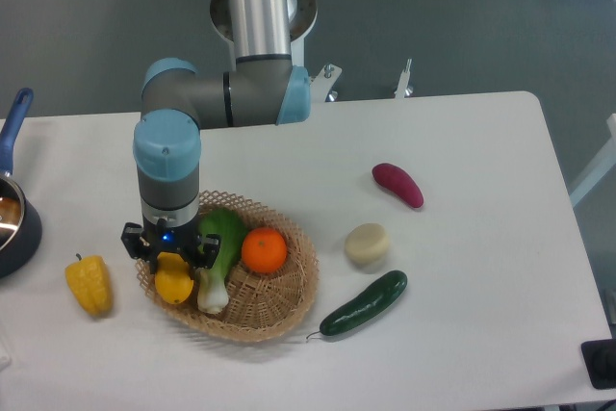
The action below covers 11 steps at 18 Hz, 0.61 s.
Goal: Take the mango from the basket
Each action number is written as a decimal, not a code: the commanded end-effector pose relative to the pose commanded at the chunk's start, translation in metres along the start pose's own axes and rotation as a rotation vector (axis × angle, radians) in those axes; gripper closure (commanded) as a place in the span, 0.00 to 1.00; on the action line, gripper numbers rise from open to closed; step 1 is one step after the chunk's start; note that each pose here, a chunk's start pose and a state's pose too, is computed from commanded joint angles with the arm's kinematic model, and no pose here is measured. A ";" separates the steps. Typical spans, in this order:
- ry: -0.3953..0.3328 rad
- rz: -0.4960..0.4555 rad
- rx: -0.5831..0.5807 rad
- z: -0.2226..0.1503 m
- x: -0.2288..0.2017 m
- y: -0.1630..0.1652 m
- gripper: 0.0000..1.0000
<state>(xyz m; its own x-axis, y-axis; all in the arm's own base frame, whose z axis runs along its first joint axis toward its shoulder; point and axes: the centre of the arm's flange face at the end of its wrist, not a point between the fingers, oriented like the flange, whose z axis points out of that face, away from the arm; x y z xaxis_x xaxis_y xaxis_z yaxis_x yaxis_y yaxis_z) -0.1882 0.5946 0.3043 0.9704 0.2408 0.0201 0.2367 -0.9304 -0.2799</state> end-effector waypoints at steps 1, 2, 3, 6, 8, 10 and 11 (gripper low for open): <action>-0.020 0.017 0.015 -0.010 -0.014 -0.001 0.57; -0.041 0.022 0.050 -0.029 -0.033 -0.005 0.57; -0.060 0.025 0.081 -0.046 -0.051 -0.010 0.57; -0.105 0.013 0.184 -0.093 -0.110 -0.034 0.57; -0.083 0.012 0.239 -0.111 -0.143 -0.037 0.57; -0.032 0.048 0.310 -0.127 -0.176 -0.034 0.57; -0.011 0.073 0.341 -0.133 -0.190 -0.031 0.57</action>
<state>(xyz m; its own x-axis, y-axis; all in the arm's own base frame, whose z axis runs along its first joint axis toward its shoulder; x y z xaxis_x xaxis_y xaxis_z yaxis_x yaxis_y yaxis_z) -0.3731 0.5410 0.4370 0.9832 0.1812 -0.0214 0.1346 -0.7996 -0.5853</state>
